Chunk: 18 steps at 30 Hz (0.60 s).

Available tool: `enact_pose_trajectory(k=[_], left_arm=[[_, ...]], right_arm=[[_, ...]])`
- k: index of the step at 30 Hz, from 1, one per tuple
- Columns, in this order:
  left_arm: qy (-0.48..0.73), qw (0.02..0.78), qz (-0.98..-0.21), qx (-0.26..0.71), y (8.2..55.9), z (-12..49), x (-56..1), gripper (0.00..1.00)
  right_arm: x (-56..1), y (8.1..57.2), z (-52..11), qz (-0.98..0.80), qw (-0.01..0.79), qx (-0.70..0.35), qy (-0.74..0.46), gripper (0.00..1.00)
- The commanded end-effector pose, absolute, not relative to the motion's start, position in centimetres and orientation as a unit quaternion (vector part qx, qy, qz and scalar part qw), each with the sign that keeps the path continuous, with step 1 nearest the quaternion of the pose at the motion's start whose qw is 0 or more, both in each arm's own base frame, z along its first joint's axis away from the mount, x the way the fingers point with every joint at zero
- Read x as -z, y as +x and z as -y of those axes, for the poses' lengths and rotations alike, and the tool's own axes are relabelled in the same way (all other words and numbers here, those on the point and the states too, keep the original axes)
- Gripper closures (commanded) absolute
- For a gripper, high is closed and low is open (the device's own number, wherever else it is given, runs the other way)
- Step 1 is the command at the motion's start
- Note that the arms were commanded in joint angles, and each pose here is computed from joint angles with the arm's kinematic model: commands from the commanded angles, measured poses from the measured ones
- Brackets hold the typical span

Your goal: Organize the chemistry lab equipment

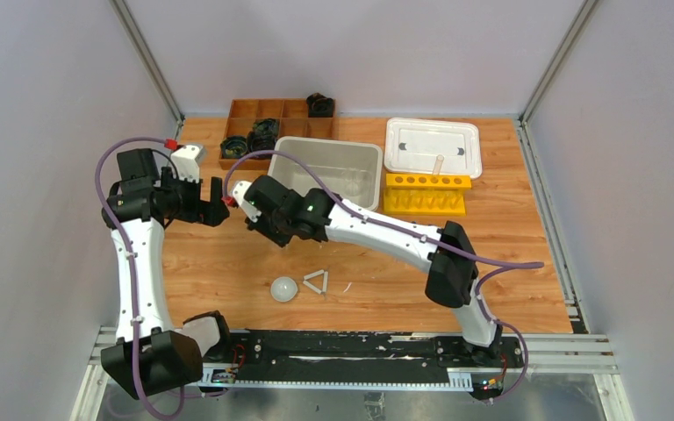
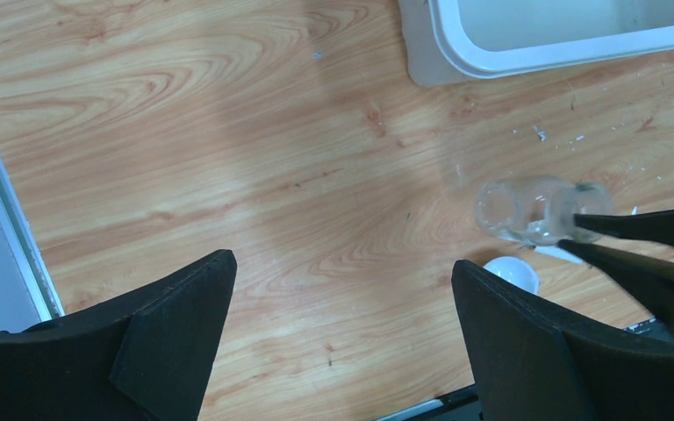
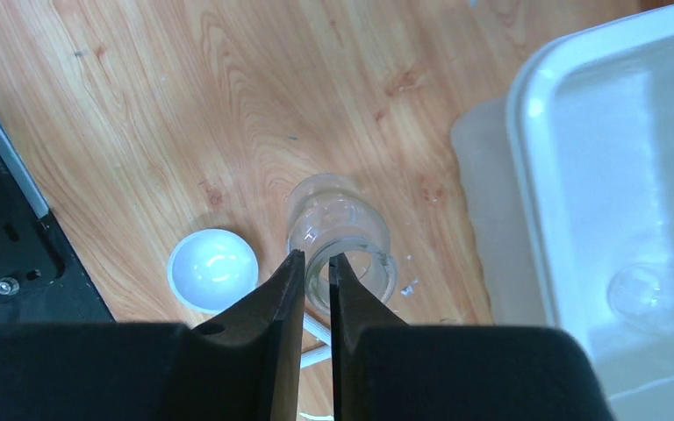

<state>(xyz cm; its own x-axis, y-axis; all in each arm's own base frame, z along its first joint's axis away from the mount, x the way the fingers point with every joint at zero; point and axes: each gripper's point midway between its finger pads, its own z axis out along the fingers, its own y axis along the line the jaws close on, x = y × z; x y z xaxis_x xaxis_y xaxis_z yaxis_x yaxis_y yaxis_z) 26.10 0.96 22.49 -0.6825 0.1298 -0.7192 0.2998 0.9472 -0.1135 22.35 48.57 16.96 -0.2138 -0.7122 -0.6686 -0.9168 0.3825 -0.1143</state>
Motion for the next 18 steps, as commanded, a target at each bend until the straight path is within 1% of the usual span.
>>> enact_pose_trajectory(k=[1,6,11,14,18], left_arm=[[0.124,0.381,-0.909,0.111,26.0,-0.9,-22.6,0.00],[0.129,0.381,-0.908,0.117,25.9,-0.7,-22.5,0.00],[0.135,0.378,-0.908,0.121,25.7,-0.5,-22.0,0.00],[0.139,0.376,-0.907,0.128,25.6,-0.2,-21.7,0.00],[0.145,0.371,-0.905,0.147,25.6,0.4,-21.3,0.00]], right_arm=[[-23.7,24.8,-47.2,-0.762,0.382,-0.188,-0.489,1.00],[-28.2,28.7,-45.6,-0.764,0.431,-0.194,-0.439,1.00],[-30.7,33.6,-43.6,-0.771,0.483,-0.156,-0.385,1.00],[-30.3,36.1,-42.7,-0.774,0.498,-0.117,-0.373,1.00],[-27.7,38.8,-42.5,-0.785,0.491,-0.079,-0.369,1.00]])
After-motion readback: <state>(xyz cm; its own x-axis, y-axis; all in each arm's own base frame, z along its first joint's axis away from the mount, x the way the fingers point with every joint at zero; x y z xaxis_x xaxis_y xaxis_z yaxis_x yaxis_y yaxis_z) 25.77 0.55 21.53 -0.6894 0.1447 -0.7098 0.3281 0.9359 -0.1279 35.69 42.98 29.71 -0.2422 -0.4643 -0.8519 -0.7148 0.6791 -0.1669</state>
